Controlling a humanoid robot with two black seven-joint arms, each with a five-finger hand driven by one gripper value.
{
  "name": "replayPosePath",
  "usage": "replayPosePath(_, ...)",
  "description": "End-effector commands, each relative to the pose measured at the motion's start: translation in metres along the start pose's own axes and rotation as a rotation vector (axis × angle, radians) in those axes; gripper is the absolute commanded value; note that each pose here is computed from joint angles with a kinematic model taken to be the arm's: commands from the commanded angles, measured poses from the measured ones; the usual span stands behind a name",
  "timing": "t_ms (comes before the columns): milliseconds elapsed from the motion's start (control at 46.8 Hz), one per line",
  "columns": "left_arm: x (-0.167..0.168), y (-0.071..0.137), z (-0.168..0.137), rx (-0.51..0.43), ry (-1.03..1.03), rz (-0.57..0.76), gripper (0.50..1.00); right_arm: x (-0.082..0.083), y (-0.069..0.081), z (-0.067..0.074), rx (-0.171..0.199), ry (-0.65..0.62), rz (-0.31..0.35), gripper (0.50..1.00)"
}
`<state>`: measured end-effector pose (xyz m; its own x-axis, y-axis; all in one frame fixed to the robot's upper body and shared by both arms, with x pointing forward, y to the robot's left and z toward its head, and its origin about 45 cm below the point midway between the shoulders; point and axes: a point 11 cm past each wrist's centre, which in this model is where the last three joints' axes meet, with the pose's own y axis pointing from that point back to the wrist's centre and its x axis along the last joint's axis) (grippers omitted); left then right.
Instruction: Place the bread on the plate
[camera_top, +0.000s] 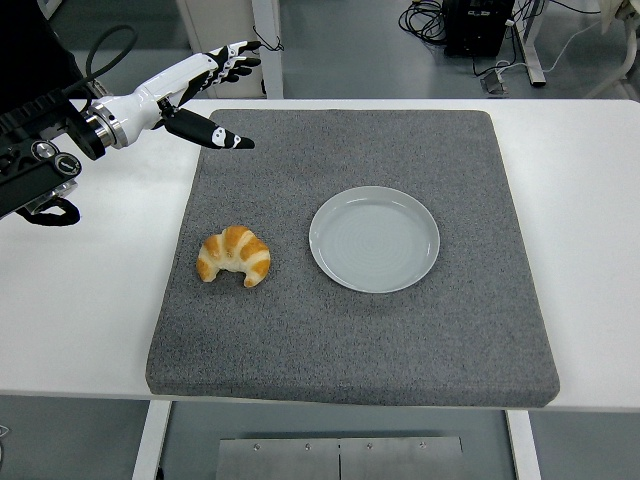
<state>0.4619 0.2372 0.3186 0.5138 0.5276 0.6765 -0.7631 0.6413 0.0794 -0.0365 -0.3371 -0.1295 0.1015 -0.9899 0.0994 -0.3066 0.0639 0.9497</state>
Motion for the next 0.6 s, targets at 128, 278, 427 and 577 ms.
replayPosePath(128, -0.015, 0.012, 0.005, -0.046, -0.111, -0.122, 0.969, 0.000, 0.000, 0.000, 0.000, 0.000, 0.000, 1.000)
replayPosePath(278, -0.015, 0.027, 0.006, -0.089, -0.197, -0.168, 0.969, 0.000, 0.000, 0.000, 0.000, 0.000, 0.000, 1.000)
replayPosePath(427, -0.013, 0.034, 0.003, -0.095, -0.251, -0.191, 0.969, 0.000, 0.000, 0.000, 0.000, 0.000, 0.000, 1.000)
replayPosePath(577, -0.023, 0.043, -0.007, -0.069, -0.286, -0.239, 0.968, 0.000, 0.000, 0.000, 0.000, 0.000, 0.000, 1.000)
